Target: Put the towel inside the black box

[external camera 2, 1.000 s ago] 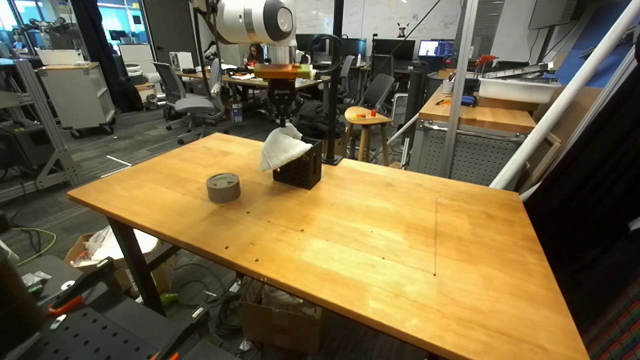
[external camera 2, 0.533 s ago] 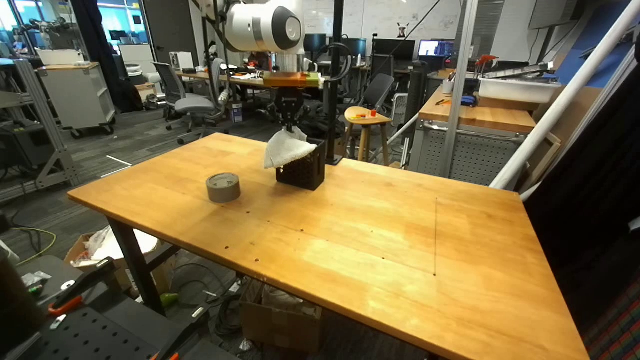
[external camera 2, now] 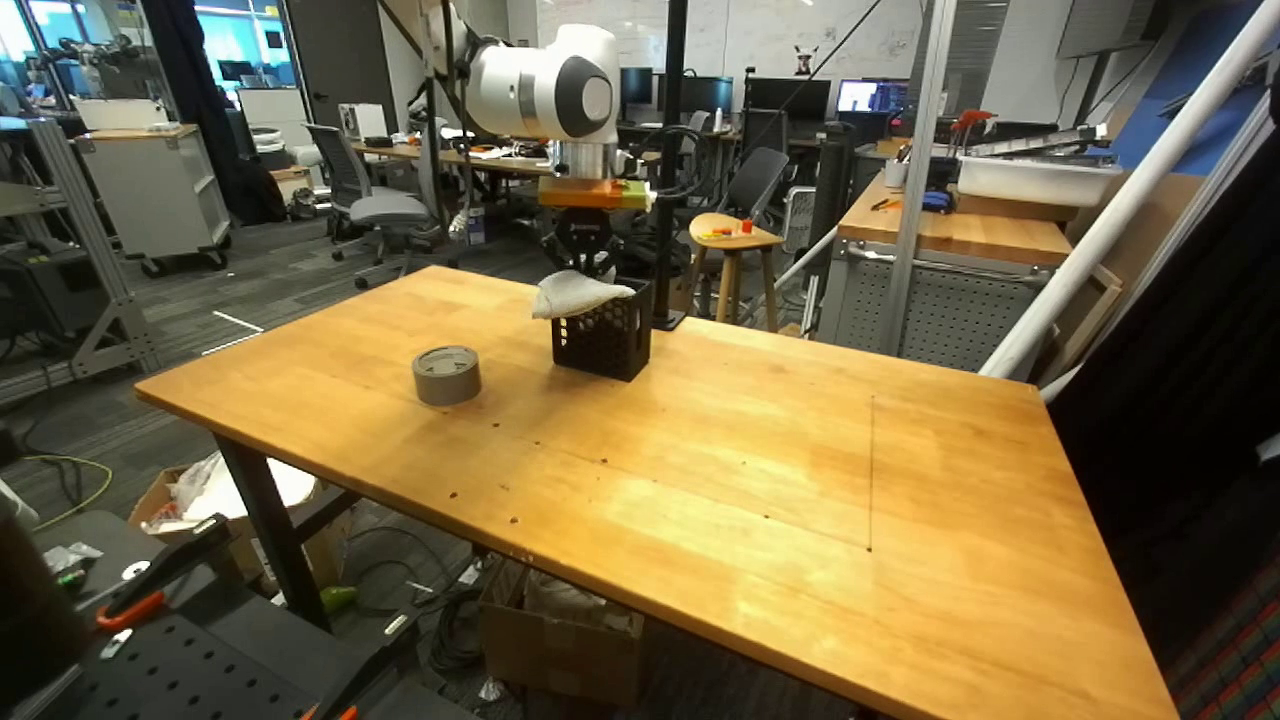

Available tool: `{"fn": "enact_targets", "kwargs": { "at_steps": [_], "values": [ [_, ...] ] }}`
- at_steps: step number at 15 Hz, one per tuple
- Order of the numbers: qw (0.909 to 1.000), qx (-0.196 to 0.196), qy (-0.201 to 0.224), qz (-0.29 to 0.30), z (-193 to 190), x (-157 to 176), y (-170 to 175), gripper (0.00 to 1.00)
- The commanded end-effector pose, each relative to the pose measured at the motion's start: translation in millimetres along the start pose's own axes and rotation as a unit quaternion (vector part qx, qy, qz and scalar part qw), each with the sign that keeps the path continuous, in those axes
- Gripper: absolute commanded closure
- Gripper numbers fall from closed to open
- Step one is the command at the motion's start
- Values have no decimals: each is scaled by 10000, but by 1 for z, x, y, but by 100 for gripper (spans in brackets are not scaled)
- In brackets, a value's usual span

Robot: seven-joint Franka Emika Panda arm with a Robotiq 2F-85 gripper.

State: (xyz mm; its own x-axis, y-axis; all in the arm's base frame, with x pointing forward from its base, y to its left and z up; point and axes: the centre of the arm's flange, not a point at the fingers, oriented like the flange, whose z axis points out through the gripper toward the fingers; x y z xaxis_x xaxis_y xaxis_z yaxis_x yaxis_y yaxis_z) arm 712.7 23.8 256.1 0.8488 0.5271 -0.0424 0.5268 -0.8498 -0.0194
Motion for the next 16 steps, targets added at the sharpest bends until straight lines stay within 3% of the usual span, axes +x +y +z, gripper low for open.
{"fn": "enact_targets", "kwargs": {
  "at_steps": [1,10,16],
  "values": [
    [9995,254,173,-90,20,5,7,96],
    [9982,501,326,-97,20,0,6,97],
    [9990,168,403,-26,-26,-14,-7,97]
  ]
}}
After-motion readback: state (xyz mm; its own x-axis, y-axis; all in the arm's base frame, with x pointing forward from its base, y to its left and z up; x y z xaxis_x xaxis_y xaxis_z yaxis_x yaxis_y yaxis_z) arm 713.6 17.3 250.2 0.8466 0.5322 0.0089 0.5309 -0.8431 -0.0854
